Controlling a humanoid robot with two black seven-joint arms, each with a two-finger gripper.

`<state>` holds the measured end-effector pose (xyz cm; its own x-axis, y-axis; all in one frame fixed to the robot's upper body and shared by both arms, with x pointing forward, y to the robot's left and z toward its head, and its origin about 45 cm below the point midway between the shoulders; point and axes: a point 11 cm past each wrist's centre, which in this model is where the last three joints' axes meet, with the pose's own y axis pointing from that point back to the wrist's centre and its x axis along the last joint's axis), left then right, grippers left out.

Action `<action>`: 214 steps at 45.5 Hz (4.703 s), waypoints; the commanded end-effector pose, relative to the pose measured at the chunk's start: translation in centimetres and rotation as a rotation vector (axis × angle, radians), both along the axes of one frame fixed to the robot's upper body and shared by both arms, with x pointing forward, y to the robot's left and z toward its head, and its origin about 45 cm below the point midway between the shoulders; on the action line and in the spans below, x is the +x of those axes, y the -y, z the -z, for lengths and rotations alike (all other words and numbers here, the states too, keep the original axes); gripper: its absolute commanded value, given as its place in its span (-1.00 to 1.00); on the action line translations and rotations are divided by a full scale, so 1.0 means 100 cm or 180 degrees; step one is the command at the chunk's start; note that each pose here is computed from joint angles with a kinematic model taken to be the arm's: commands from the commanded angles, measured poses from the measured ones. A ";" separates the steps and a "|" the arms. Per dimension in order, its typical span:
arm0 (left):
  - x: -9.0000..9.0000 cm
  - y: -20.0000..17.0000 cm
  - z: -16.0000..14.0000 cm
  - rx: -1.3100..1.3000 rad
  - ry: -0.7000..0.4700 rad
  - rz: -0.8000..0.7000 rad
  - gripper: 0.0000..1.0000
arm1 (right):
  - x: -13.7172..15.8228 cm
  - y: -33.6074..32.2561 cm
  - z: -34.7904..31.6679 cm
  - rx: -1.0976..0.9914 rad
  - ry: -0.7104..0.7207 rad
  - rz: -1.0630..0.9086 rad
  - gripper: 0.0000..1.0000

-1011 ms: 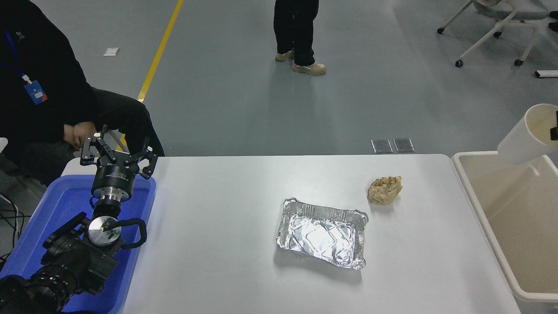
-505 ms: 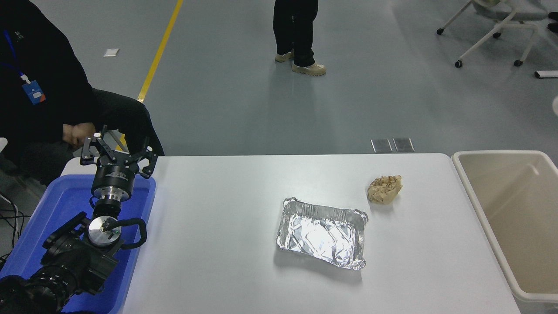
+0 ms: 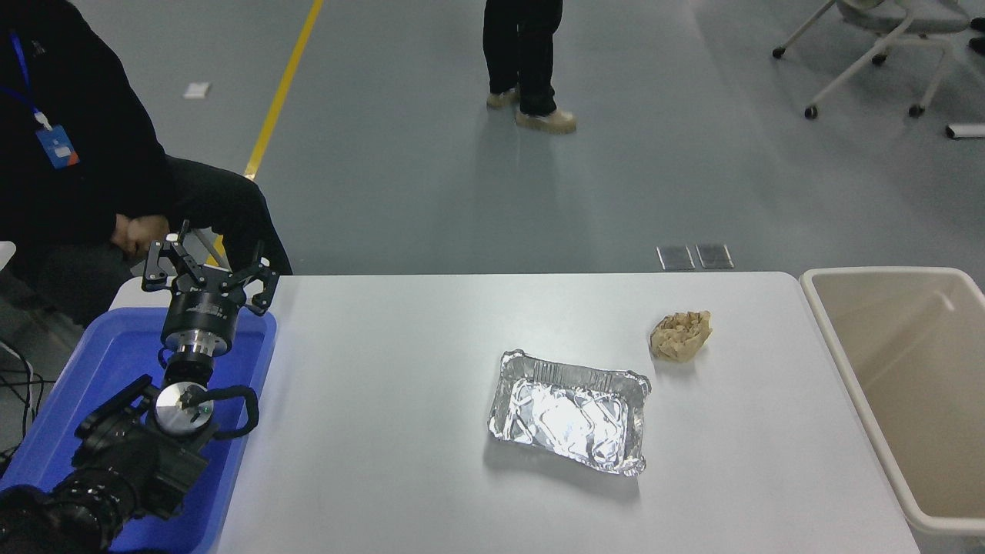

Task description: Pick up paper cup place in dustbin

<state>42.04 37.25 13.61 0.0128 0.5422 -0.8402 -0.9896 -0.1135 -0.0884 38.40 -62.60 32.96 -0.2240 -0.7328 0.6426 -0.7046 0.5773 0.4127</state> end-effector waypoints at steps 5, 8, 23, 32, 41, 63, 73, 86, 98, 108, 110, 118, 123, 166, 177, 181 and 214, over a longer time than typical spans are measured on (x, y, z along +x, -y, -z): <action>0.000 0.000 0.000 0.0000 0.0001 0.0000 0.98 | -0.054 0.016 0.118 0.0360 0.0018 0.0957 -1.00; 0.000 0.000 0.000 0.0000 0.0001 0.0000 0.98 | -0.068 0.017 0.139 0.0433 -0.0034 0.1105 -1.00; 0.000 0.000 0.000 0.0002 -0.0003 -0.0002 0.98 | -0.080 -0.015 0.201 0.0605 -0.0284 0.1163 -1.00; 0.000 0.000 0.000 0.0001 -0.0003 -0.0002 0.98 | -0.091 -0.035 0.234 0.0698 -0.0474 0.1130 -1.00; 0.000 0.000 0.000 0.0003 -0.0006 -0.0006 0.98 | -0.104 -0.040 0.251 0.0710 -0.0605 0.1126 -1.00; 0.000 0.000 0.000 0.0003 -0.0007 -0.0005 0.98 | -0.091 -0.053 0.252 0.0743 -0.0518 0.0960 1.00; 0.000 0.000 0.000 0.0002 -0.0003 -0.0002 0.98 | -0.073 -0.058 0.240 0.0741 -0.0435 0.0859 1.00; 0.000 0.000 0.000 0.0003 -0.0007 -0.0005 0.98 | -0.036 -0.072 0.216 0.0708 -0.0324 0.0580 1.00; 0.000 0.000 0.000 0.0003 -0.0007 -0.0005 0.98 | 0.005 -0.087 0.175 0.0640 -0.0303 0.0031 1.00; 0.000 0.000 0.000 0.0002 -0.0003 -0.0002 0.98 | 0.038 -0.105 0.118 0.0154 -0.0276 -0.0732 1.00; 0.000 0.000 0.000 0.0003 -0.0006 -0.0006 0.98 | 0.042 -0.108 0.106 0.0062 -0.0277 -0.0864 1.00; 0.000 0.000 0.000 0.0001 -0.0003 -0.0002 0.98 | 0.048 -0.123 0.065 -0.0276 -0.0343 -0.1349 1.00; 0.001 0.000 -0.001 0.0000 0.0005 0.0001 0.98 | 0.043 -0.131 0.045 -0.0422 -0.0459 -0.1608 1.00; 0.000 0.000 0.000 0.0008 -0.0006 0.0004 0.98 | 0.004 -0.309 -0.044 -0.0793 -0.1921 -0.3923 1.00; 0.001 0.001 0.000 0.0007 0.0000 0.0012 0.98 | -0.010 -0.356 -0.046 -0.1079 -0.2581 -0.4387 1.00; 0.000 0.000 0.000 0.0004 -0.0005 0.0001 0.98 | -0.018 -0.376 -0.048 -0.1002 -0.2819 -0.4504 1.00; 0.000 0.000 0.000 0.0007 -0.0007 0.0005 0.98 | -0.013 -0.450 -0.028 -0.0801 -0.3281 -0.4272 1.00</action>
